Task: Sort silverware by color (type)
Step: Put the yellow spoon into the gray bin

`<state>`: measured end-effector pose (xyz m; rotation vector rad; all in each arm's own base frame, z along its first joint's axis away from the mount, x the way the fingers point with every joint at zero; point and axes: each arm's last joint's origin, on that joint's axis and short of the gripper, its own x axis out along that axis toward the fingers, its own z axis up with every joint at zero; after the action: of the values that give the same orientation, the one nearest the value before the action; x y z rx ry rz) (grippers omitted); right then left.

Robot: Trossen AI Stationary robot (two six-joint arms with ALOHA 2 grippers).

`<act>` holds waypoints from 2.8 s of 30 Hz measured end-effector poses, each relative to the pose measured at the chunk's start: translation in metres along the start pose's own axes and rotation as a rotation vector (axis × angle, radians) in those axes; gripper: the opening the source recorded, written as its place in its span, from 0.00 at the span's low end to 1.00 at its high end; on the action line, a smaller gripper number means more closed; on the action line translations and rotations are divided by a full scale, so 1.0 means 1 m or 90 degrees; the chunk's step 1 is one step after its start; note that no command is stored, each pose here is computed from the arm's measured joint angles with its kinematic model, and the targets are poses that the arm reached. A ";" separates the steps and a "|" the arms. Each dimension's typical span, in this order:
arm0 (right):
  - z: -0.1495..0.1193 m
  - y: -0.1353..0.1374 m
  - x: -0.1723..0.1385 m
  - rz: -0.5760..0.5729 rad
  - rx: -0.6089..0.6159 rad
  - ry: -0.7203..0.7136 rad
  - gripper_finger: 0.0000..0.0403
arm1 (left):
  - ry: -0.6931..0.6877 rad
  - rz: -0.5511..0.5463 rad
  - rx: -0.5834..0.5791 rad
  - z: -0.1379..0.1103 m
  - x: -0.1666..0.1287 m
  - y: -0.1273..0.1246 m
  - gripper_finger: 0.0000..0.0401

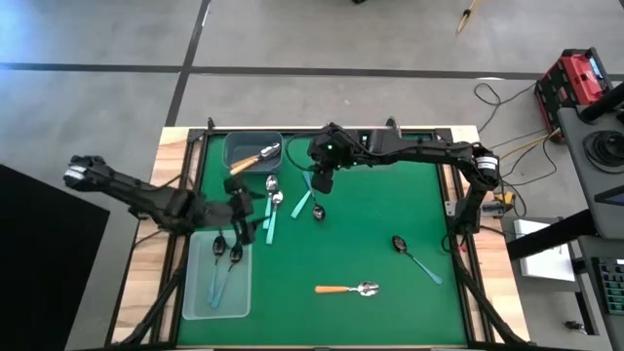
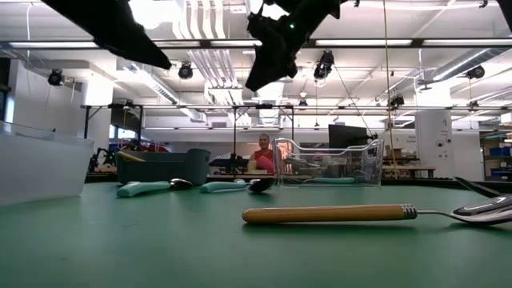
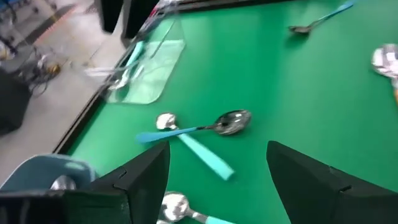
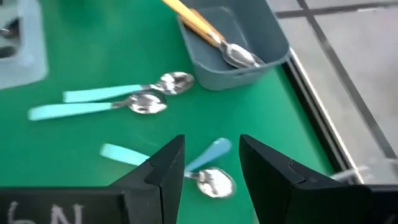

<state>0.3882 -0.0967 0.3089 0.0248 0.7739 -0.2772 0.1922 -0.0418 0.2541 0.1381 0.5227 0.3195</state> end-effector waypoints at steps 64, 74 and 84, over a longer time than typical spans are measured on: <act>0.064 -0.016 -0.049 -0.030 -0.142 -0.080 0.02 | 0.328 0.116 -0.187 -0.044 0.075 0.197 0.19; 0.060 -0.016 -0.048 -0.026 -0.144 -0.053 0.02 | 0.468 0.101 -0.230 -0.049 0.098 0.205 0.20; 0.058 -0.016 -0.047 -0.024 -0.151 -0.045 0.02 | 0.497 0.131 -0.254 -0.057 0.107 0.206 0.38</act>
<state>0.3923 -0.1078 0.3840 -0.2224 0.7333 -0.2201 0.1963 0.1902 0.1986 -0.3393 1.2065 0.6778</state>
